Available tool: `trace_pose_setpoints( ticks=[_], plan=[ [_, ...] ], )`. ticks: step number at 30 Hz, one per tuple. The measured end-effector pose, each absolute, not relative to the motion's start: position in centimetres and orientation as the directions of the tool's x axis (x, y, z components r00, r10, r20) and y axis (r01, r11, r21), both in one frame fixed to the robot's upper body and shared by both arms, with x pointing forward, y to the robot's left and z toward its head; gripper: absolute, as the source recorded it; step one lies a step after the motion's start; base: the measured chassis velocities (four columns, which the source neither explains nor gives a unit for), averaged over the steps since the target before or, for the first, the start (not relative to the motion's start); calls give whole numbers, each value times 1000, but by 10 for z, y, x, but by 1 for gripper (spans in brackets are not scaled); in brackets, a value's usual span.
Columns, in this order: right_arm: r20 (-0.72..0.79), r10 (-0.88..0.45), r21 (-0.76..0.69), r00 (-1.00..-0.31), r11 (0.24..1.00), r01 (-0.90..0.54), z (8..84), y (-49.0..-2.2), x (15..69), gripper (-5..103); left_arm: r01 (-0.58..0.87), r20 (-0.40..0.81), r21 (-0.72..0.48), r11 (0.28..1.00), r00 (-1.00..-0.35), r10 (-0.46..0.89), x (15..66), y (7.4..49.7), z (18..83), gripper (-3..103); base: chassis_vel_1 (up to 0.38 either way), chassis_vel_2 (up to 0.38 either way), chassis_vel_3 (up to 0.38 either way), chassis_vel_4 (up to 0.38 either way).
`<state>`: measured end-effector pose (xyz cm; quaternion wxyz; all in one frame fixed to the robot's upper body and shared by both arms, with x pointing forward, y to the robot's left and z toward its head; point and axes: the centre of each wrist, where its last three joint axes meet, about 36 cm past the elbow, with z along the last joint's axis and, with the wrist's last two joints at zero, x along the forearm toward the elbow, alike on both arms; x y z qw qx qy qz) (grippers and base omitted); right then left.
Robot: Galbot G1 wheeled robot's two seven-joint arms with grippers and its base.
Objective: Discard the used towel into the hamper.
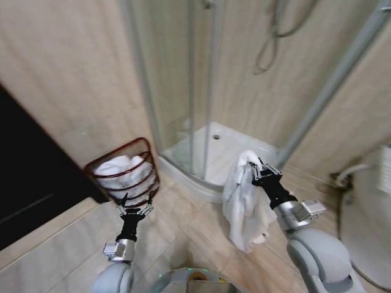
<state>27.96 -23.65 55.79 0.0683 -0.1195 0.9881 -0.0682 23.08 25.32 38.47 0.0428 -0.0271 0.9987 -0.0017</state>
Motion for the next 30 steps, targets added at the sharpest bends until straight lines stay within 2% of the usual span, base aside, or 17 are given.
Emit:
trace_pose_setpoints(
  ticks=[7, 18, 30],
  plan=[
    [-119, -251, -154, -961, 961, -232, 554, -236, 277, 6, -62, -107, -13, 998, -992, -63, 232, 251, 383, 100, 249, 283, -123, -120],
    [-129, -247, -155, -960, 962, -227, 556, -237, 278, 6, -88, -96, -29, 996, -991, -91, 231, 247, 383, 100, -8, -17, 7, 2],
    [-144, -264, -135, -954, 960, -246, 557, -238, 279, 6, -96, -101, -16, 995, -990, -97, 231, 245, 379, 100, 134, 139, -91, -86]
  ],
)
